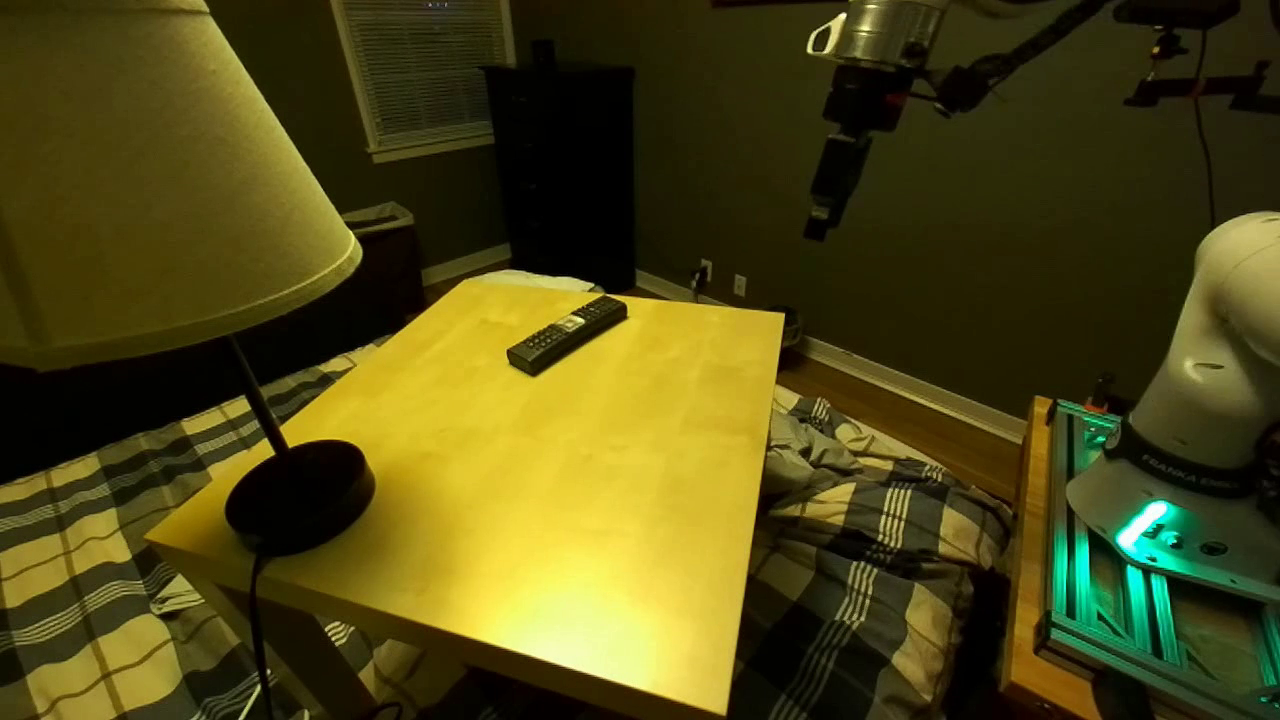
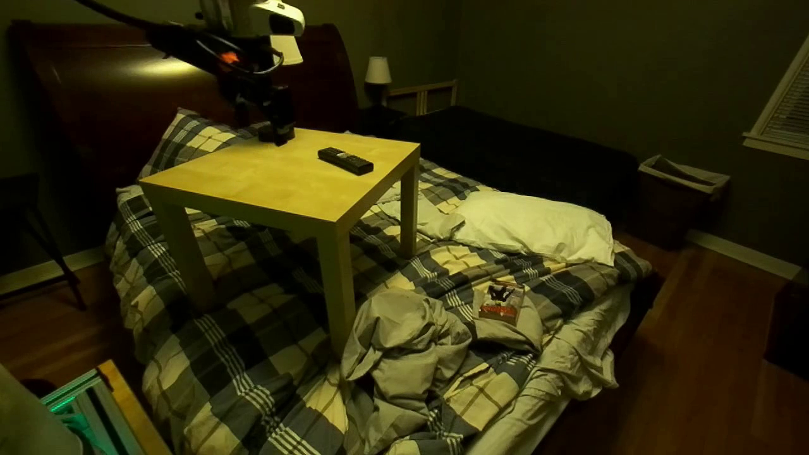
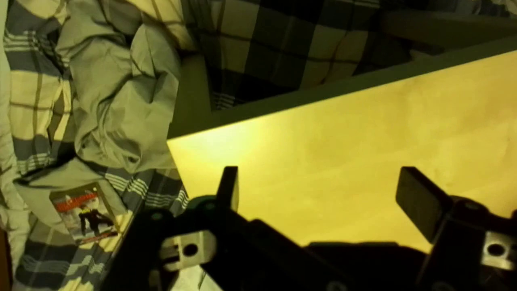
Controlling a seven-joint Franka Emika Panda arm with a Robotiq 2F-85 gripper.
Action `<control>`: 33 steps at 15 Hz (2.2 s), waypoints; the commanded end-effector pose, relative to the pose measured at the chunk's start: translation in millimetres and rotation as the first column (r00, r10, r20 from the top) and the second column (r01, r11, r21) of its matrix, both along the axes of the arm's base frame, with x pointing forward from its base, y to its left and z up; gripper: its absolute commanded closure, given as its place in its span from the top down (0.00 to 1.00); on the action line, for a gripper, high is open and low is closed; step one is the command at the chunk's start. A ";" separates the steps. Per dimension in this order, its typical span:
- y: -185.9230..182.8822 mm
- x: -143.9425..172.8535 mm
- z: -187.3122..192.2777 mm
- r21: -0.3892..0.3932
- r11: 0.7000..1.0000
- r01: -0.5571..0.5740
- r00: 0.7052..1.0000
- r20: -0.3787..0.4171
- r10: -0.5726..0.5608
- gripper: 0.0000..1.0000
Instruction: Press a button on the remote controller
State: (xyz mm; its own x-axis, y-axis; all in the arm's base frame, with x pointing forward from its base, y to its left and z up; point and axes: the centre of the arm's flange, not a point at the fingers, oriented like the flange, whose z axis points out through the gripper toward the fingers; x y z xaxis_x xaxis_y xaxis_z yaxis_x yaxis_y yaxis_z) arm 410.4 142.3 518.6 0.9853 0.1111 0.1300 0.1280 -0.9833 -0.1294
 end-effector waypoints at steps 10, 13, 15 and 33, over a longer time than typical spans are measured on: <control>62.3 160.7 -25.2 -0.139 0.973 -0.185 0.928 0.301 0.220 1.00; 66.0 180.1 -34.7 -0.126 0.975 -0.183 0.924 0.316 0.214 0.66; 68.0 190.0 -41.4 -0.118 0.976 -0.181 0.923 0.323 0.210 0.49; 56.6 232.5 -118.4 -0.081 0.981 -0.178 0.924 0.330 0.195 0.00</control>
State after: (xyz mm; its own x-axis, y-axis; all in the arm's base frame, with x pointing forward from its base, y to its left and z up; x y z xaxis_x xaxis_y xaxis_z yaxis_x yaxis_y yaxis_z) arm 635.4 202.0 413.8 0.8494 0.2978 0.4357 0.3306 -0.9438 0.0004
